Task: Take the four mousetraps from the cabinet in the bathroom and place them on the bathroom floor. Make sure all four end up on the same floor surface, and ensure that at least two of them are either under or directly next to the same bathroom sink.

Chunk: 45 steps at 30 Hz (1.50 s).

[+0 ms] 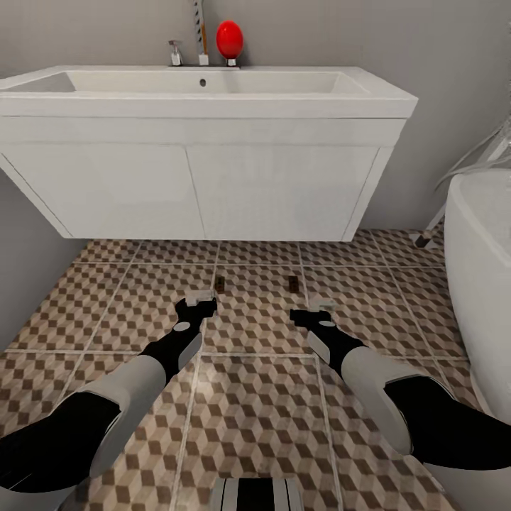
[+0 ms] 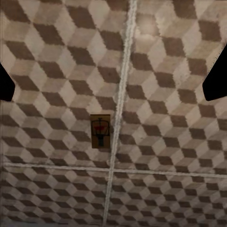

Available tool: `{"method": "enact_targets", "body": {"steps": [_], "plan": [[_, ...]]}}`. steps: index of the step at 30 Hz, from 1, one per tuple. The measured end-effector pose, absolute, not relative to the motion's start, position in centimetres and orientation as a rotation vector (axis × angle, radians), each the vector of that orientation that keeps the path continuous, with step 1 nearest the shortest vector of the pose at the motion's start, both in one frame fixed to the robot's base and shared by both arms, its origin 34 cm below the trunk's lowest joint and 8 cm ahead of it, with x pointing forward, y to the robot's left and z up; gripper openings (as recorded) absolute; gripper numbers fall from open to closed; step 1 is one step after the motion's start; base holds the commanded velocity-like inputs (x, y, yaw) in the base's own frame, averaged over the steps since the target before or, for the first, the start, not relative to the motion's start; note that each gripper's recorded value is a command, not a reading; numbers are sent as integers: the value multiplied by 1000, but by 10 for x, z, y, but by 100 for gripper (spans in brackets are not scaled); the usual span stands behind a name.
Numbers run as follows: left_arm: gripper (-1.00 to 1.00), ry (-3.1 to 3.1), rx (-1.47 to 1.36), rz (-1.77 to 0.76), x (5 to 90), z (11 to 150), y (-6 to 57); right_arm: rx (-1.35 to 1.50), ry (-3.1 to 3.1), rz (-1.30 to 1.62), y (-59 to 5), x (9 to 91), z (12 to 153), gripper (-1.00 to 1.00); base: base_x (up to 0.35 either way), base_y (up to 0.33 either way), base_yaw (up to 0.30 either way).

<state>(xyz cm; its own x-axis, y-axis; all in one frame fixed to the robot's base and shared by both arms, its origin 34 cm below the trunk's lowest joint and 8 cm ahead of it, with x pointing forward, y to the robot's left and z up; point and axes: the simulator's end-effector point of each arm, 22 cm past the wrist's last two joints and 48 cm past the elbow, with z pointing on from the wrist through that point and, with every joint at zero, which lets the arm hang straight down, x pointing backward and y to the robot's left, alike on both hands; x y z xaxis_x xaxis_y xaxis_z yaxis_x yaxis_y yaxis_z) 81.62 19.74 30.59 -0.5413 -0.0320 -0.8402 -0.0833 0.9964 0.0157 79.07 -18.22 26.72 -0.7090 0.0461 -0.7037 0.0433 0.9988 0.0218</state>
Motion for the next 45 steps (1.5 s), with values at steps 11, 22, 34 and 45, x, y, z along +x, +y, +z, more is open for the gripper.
{"method": "enact_targets", "body": {"steps": [11, 22, 34, 45], "plan": [[100, 2097, -79, 62, 824, 341, 196, 62, 2315, 5, -183, 800, 300, 100, 0, 0, 0], [100, 2052, -80, 58, 830, 375, 196, 61, 2270, 5, -183, 808, 334, 100, 0, 0, 0], [100, 2003, -81, 55, 836, 413, 196, 60, 2222, 7, -183, 815, 371, 100, 0, 0, 0], [100, 1956, -81, 55, 839, 449, 196, 60, 2177, 6, -184, 820, 405, 100, 0, 0, 0]]}}
